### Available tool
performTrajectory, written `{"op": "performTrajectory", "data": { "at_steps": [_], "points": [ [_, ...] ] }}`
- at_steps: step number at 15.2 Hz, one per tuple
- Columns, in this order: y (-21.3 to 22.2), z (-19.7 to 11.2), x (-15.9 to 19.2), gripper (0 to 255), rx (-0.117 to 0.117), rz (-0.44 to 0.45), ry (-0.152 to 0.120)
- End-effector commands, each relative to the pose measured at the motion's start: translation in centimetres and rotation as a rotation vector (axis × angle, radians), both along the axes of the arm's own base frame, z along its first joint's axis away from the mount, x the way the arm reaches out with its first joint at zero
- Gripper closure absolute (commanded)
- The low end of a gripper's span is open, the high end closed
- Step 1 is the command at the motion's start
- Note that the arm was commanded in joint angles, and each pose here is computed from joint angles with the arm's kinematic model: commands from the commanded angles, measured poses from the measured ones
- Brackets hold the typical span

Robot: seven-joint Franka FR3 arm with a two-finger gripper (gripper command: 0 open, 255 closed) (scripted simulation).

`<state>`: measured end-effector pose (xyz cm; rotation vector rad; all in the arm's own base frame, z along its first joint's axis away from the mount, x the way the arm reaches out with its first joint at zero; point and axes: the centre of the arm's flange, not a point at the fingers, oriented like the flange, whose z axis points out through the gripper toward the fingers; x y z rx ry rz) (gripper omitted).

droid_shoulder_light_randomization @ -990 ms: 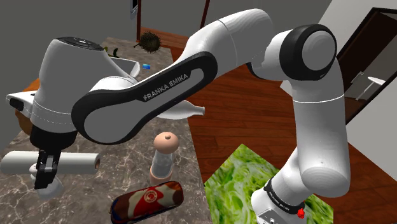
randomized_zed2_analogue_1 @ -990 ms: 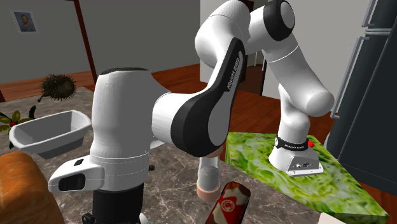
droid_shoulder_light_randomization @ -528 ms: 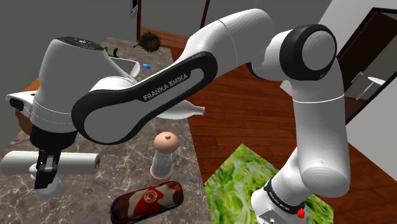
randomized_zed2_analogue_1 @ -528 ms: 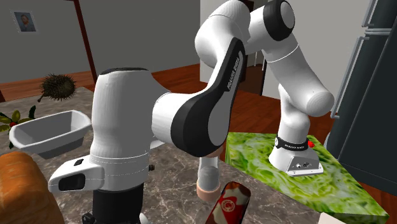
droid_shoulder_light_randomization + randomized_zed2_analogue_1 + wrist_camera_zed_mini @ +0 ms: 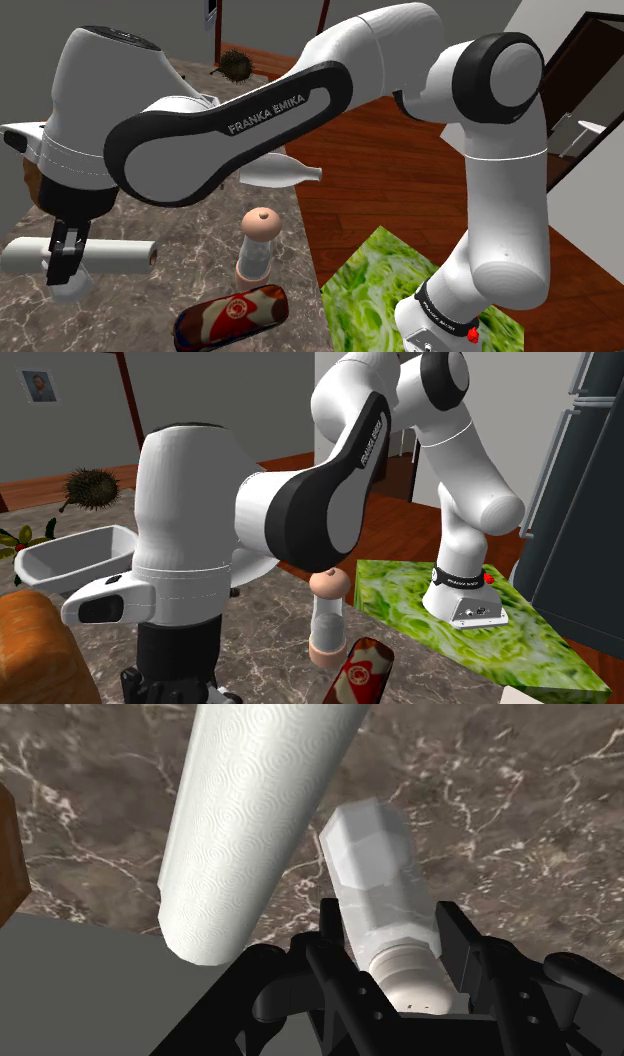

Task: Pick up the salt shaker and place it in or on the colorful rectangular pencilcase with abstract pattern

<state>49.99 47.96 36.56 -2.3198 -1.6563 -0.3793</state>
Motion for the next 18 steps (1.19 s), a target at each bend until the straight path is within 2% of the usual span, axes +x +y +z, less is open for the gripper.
{"op": "performTrajectory", "data": {
  "at_steps": [1, 16, 18],
  "points": [
    [0.0, 1.1, -0.1, 255, 0.0, 0.0, 0.0],
    [0.0, 8.7, -0.1, 255, 0.0, 0.0, 0.0],
    [-1.6, 8.9, -2.1, 255, 0.0, 0.0, 0.0]
  ]
}}
